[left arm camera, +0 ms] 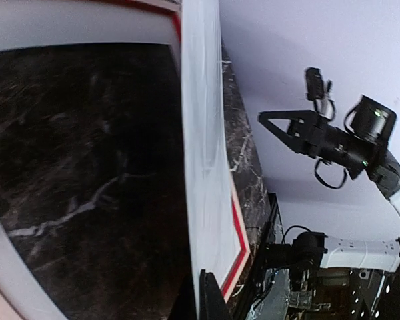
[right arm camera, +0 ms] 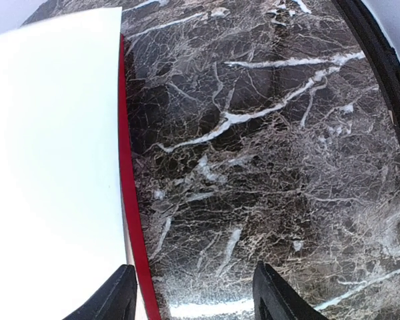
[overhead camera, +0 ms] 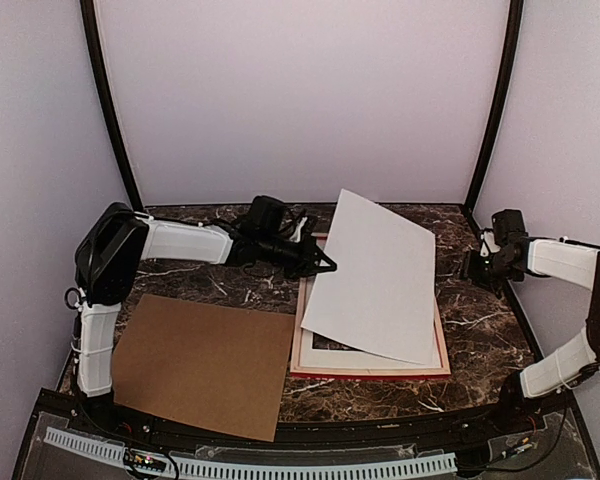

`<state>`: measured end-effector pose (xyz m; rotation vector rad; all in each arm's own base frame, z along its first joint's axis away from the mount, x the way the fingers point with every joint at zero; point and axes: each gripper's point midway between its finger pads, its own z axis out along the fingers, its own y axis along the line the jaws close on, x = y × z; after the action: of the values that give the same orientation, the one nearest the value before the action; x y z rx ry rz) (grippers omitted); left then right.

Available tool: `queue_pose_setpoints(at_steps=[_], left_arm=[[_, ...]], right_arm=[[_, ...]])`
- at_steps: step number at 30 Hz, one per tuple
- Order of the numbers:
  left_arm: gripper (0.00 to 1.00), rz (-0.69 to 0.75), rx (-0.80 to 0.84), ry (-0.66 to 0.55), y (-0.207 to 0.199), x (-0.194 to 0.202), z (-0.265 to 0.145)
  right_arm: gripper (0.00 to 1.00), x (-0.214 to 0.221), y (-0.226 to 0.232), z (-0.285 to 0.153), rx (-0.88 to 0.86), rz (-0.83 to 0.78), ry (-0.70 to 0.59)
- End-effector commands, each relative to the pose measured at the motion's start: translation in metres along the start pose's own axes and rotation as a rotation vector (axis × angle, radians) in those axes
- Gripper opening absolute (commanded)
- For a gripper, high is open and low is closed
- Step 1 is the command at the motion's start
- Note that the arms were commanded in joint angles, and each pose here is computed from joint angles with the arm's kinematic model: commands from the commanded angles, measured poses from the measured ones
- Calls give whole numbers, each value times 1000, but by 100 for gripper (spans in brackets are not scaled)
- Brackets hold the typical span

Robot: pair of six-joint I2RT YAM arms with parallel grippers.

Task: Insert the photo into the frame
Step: Place the photo on the mat board.

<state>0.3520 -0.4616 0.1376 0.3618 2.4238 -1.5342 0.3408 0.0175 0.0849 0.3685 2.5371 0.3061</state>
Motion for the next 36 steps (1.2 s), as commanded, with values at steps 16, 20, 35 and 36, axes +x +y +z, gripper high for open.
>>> queue_pose_setpoints(at_steps=[16,20,35,36], left_arm=[[0,-137,-19,-95,32,14,-1],[0,-136,-38,-102,31,19,-4],[0,-151,-82,-130,34,31,-5],[0,-149,-82,-129,33,31,-4]], right_arm=[[61,2,5,8,-39,8,17],[61,2,6,9,-46,6,19],[61,5,12,11,-80,-2,32],[61,6,11,11,-80,-2,34]])
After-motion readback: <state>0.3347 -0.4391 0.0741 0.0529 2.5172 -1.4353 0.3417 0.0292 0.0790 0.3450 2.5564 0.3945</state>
